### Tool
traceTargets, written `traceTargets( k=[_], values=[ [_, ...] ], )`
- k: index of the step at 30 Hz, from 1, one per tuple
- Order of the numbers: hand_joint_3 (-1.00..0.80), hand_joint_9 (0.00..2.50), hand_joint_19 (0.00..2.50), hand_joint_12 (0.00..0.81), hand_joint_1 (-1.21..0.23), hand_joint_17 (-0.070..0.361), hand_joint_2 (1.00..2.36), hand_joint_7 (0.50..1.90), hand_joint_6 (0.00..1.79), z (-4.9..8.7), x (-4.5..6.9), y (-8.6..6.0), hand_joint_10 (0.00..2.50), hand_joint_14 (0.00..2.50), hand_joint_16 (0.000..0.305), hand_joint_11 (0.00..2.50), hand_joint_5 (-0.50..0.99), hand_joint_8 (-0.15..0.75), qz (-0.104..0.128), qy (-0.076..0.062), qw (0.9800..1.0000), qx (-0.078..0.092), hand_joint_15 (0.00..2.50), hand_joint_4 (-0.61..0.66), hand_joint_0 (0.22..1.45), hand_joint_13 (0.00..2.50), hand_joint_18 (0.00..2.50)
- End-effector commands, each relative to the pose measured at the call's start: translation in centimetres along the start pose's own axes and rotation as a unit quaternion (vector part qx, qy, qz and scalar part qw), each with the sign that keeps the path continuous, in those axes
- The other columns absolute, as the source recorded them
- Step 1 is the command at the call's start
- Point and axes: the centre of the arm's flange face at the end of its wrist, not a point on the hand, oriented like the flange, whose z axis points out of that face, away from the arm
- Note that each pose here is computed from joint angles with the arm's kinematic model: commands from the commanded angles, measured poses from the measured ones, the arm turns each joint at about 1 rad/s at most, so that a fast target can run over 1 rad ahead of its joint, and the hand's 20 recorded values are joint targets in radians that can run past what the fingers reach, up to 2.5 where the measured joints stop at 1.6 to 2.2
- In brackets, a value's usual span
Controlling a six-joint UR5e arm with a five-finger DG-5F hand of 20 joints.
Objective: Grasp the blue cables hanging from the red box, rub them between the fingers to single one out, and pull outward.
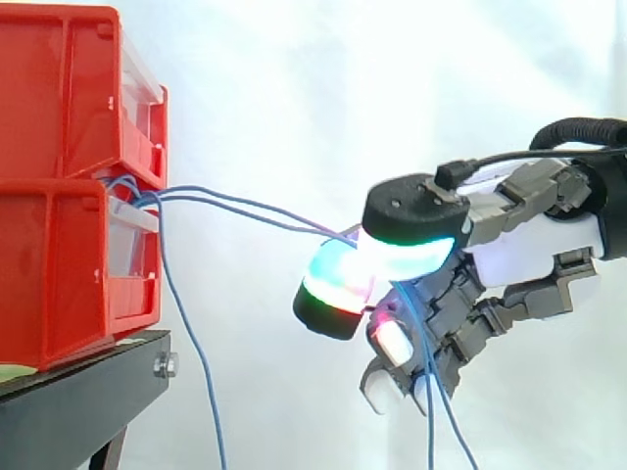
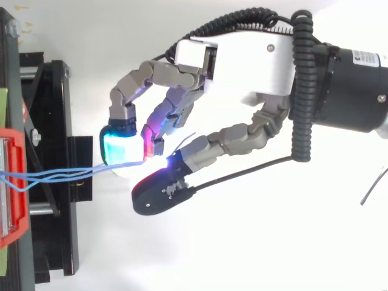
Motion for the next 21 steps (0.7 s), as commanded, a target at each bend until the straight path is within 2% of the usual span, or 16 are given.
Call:
traceTargets(
  k=[1, 5, 12, 16, 21],
  values=[
    [-0.50, 0.98, 0.51, 0.392, -0.74, 0.118, 1.00, 0.90, 0.87, -0.02, 0.09, 0.04, 0.02, 0.02, 0.052, 0.64, -0.16, 0.301, 0.000, 0.000, 1.0000, 0.000, 0.44, 0.07, 0.54, 0.85, 0.81],
    [-0.50, 0.99, 0.50, 0.407, -0.65, 0.126, 1.00, 0.88, 0.87, 0.05, 0.02, -0.02, 0.02, 0.02, 0.056, 0.63, -0.17, 0.315, 0.000, 0.000, 1.0000, 0.000, 0.43, 0.08, 0.50, 0.87, 0.84],
    [-0.50, 0.99, 0.51, 0.412, -0.61, 0.130, 1.00, 0.87, 0.86, -0.02, 0.10, 0.04, 0.02, 0.02, 0.058, 0.63, -0.17, 0.321, 0.000, 0.001, 1.0000, 0.000, 0.44, 0.09, 0.48, 0.87, 0.85],
    [-0.50, 0.99, 0.53, 0.387, -0.61, 0.119, 1.00, 0.92, 0.85, -0.01, -0.01, 0.01, 0.02, 0.02, 0.053, 0.64, -0.16, 0.307, 0.000, 0.000, 1.0000, 0.000, 0.44, 0.07, 0.56, 0.85, 0.81],
    [-0.29, 0.99, 0.54, 0.376, -0.68, 0.116, 1.01, 0.95, 0.87, -0.01, -0.01, 0.01, 0.02, 0.02, 0.051, 0.64, -0.16, 0.301, 0.000, 0.000, 1.0000, 0.000, 0.43, 0.03, 0.60, 0.84, 0.80]
  ],
)
